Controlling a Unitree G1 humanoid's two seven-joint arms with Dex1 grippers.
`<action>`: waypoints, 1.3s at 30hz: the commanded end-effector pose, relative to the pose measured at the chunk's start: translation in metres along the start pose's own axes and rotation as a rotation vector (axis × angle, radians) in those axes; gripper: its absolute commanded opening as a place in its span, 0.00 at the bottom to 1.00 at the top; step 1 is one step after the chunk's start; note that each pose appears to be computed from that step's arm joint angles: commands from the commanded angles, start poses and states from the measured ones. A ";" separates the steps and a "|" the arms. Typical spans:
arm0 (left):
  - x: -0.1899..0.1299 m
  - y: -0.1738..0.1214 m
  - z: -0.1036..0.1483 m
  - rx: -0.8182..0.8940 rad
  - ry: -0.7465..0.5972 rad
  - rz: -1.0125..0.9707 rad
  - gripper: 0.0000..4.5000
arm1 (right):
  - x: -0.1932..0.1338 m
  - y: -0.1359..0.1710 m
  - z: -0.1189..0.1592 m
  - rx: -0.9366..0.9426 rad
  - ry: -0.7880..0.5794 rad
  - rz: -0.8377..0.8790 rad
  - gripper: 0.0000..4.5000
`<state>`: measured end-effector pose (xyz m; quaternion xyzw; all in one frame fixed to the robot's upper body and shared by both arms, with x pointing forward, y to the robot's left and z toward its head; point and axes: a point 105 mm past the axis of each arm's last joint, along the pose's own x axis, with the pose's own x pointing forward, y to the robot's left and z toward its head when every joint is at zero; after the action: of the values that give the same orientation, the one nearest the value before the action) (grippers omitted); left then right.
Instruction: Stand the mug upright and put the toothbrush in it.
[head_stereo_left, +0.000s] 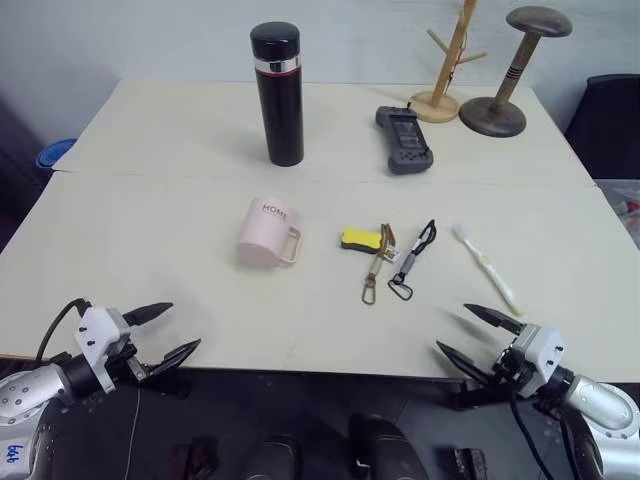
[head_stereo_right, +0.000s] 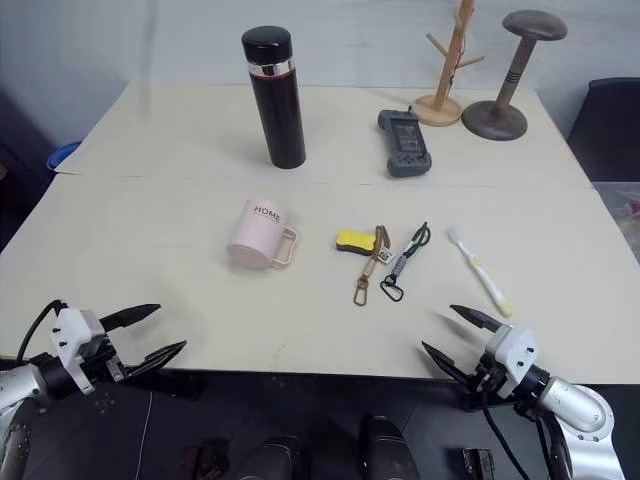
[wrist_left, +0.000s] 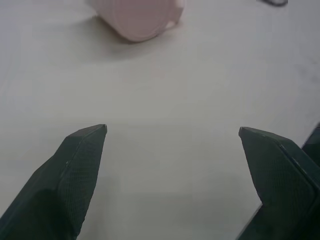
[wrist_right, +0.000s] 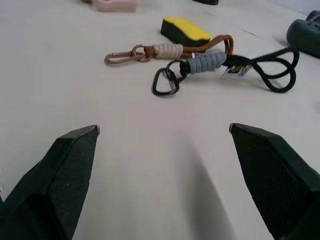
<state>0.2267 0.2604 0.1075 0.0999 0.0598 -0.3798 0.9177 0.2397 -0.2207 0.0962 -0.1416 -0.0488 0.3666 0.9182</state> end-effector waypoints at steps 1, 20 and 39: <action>0.008 -0.007 0.027 -0.011 -0.075 -0.075 1.00 | 0.021 -0.015 0.030 0.108 -0.058 -0.074 0.98; 0.063 -0.053 0.067 0.060 -0.189 -0.337 1.00 | 0.109 -0.049 0.036 0.526 0.230 -0.262 0.33; 0.074 -0.047 0.060 0.067 -0.204 -0.362 1.00 | 0.035 -0.076 0.067 0.460 0.220 -0.209 0.42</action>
<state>0.2485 0.1638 0.1404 0.0667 -0.0170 -0.5458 0.8351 0.3022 -0.2562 0.1751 0.0615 0.1317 0.2189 0.9649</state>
